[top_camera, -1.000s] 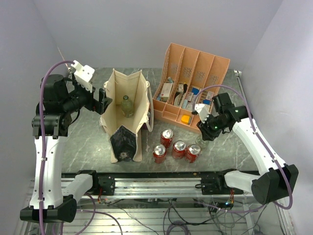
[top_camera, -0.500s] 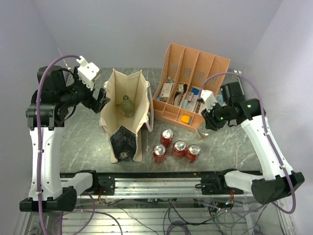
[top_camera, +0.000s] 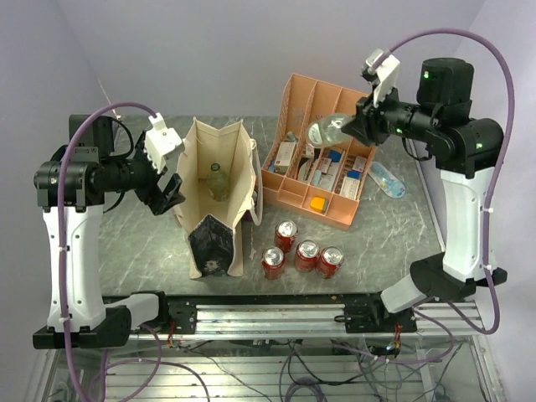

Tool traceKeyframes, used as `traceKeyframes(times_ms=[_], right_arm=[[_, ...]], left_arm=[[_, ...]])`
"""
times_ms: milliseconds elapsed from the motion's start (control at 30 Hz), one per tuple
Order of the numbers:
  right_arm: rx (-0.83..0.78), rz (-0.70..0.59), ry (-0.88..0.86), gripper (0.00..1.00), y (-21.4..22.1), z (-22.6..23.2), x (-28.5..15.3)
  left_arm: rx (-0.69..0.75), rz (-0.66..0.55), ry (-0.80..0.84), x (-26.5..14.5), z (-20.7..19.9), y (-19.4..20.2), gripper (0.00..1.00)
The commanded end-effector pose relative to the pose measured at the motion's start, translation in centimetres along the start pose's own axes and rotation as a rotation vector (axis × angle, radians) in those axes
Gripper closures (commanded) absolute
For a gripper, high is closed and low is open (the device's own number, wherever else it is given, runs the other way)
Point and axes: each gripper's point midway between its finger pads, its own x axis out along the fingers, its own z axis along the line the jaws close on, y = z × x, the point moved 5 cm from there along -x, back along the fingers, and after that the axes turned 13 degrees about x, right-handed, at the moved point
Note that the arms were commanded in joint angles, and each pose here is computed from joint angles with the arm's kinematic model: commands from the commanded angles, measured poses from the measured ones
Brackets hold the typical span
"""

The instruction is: Place the beverage into the canvas bag

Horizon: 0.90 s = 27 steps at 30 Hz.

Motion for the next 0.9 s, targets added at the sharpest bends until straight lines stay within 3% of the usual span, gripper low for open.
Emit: traceKeyframes(times_ms=[0,267,400,700,867], right_arm=[[-0.02,-0.211,-0.14,1.0,-5.1,4.2,0.3],[-0.118,-0.314,-0.328,1.0,-8.9,13.1,3.7],[-0.163,-0.291,-0.392,1.0,-8.5,16.6,5.4],[-0.146,-0.206,-0.473,1.0,-6.5,18.8,10.1],[-0.096,-0.133,-0.55,1.0,-5.1,20.3,13.1]], left_arm=[[0.069,0.009,0.045,-0.8,-2.1,-0.1,0.04],[0.073,0.043,0.06,-0.6,-3.3,1.1,0.06],[0.068,0.02,0.052,-1.2,-4.1,0.8,0.06],[0.035,-0.079,0.12,-1.1,-5.5,-0.6,0.06],[0.086,-0.078,0.187,-0.3,-6.6,-0.4,0.07]])
